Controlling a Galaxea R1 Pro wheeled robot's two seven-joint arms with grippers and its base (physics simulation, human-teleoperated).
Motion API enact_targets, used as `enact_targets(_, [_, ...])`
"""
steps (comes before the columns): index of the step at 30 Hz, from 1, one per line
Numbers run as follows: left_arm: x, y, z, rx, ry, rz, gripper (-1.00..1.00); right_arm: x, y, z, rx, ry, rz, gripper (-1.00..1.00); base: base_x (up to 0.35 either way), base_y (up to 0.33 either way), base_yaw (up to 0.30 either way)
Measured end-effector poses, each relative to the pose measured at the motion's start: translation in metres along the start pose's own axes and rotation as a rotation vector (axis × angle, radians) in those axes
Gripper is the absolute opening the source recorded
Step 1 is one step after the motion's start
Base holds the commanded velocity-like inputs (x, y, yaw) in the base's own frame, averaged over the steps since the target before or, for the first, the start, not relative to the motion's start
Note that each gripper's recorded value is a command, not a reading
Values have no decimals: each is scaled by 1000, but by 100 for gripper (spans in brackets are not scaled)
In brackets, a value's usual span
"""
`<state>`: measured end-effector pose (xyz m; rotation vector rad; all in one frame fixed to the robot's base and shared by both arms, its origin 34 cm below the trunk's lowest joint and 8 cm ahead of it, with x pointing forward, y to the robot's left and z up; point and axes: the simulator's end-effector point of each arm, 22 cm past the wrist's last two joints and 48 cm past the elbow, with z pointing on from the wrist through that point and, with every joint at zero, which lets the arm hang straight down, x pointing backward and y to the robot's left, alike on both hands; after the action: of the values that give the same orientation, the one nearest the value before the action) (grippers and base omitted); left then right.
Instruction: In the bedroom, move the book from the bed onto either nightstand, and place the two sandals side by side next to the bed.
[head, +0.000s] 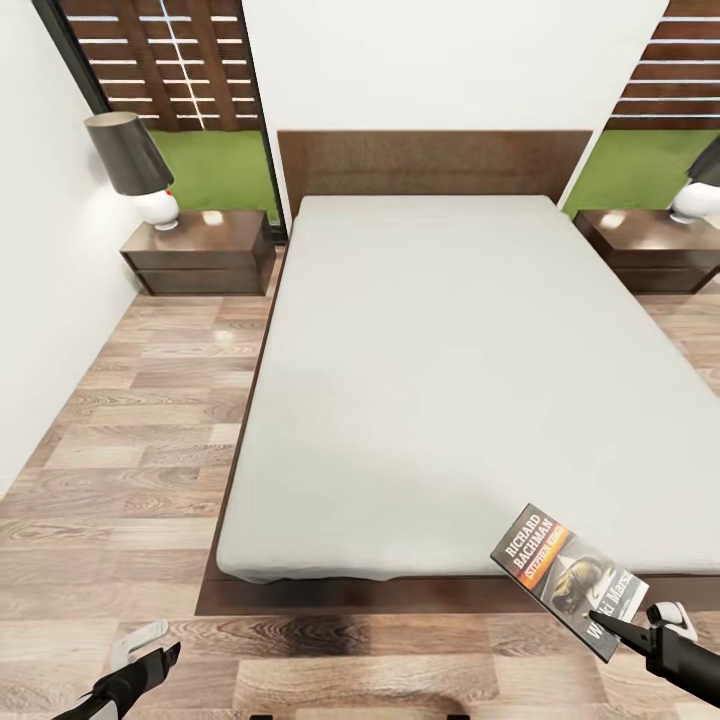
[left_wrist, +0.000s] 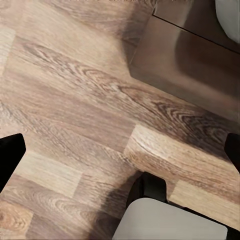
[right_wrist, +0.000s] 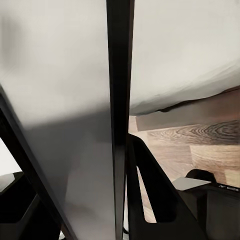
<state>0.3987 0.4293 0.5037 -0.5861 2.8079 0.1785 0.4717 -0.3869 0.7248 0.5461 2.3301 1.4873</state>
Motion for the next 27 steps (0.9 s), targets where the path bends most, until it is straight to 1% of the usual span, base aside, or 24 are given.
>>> enact_targets(27, [-3,5,-31,-1,1,0,100,3,28,-15,-1,0,0,-100,0,0,0])
